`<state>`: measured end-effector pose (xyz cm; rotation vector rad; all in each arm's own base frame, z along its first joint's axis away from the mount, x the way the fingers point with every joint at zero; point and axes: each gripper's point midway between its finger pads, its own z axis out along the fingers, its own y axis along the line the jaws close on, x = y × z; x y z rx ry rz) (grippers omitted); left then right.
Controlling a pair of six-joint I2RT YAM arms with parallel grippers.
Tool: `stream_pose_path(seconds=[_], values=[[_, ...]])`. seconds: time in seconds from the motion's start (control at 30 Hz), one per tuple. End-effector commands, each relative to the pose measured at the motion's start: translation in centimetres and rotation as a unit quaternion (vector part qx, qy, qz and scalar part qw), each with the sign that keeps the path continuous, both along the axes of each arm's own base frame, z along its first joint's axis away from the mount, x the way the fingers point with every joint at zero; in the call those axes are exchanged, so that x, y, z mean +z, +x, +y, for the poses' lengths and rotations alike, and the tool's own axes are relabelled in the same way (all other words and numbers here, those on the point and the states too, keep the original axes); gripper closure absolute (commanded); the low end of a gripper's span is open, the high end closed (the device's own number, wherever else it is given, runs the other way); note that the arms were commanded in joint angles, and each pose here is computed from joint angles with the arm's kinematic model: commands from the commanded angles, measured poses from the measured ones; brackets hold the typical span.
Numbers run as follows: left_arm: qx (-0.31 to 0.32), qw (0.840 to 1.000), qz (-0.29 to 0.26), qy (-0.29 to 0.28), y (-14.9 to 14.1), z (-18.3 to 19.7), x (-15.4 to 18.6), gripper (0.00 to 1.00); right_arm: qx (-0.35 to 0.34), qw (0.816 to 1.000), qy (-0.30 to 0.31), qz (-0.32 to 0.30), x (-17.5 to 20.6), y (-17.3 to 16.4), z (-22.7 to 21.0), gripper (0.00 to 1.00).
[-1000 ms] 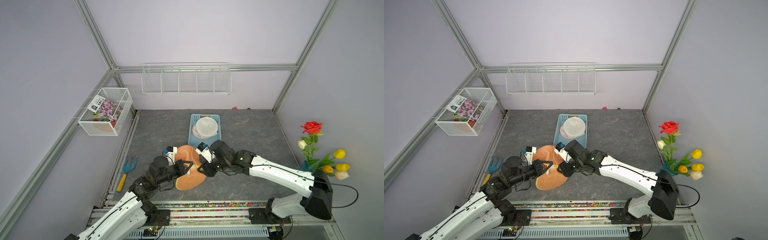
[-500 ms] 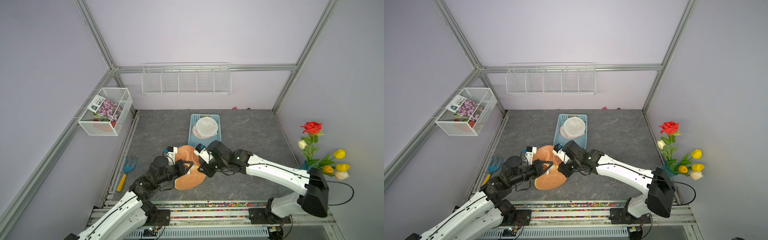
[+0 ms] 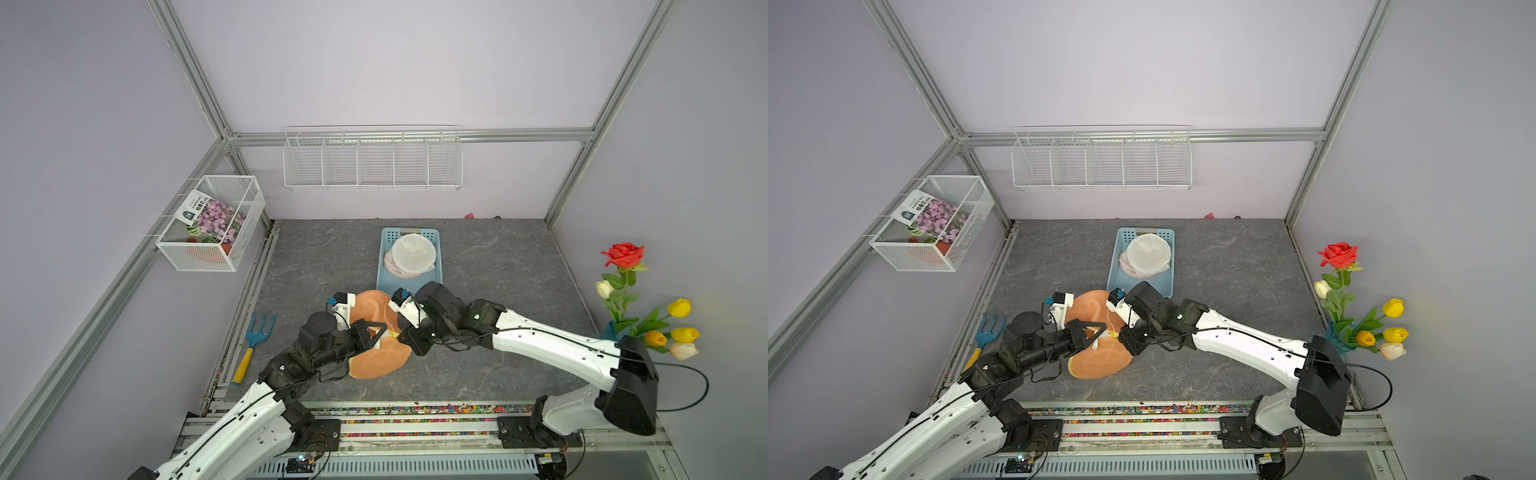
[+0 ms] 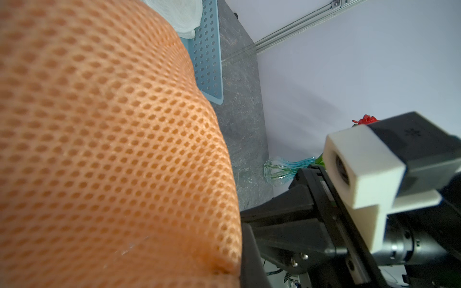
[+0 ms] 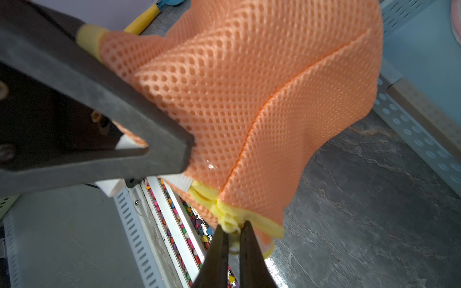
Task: Turn the laundry bag inside out
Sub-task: Zip the zipper on the laundry bag.
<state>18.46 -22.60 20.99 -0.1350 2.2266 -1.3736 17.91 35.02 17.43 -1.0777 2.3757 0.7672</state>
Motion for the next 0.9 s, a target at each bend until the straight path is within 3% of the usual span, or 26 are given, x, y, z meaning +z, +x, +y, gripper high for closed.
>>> stream_pose_path(seconds=[0.0,0.63,0.87], values=[[-0.002,0.999,-0.035,-0.008,0.3,-0.1,2.5,1.00,-0.009,1.000,-0.010,-0.001,-0.5,-0.4,-1.0,1.00],[0.017,0.998,-0.046,0.028,0.8,1.5,2.8,1.00,-0.058,0.997,-0.041,0.008,-3.4,-1.2,-4.8,1.00],[0.040,0.996,-0.040,-0.071,0.5,1.9,2.9,1.00,-0.087,0.995,-0.041,0.040,-7.1,-1.8,-5.6,1.00]])
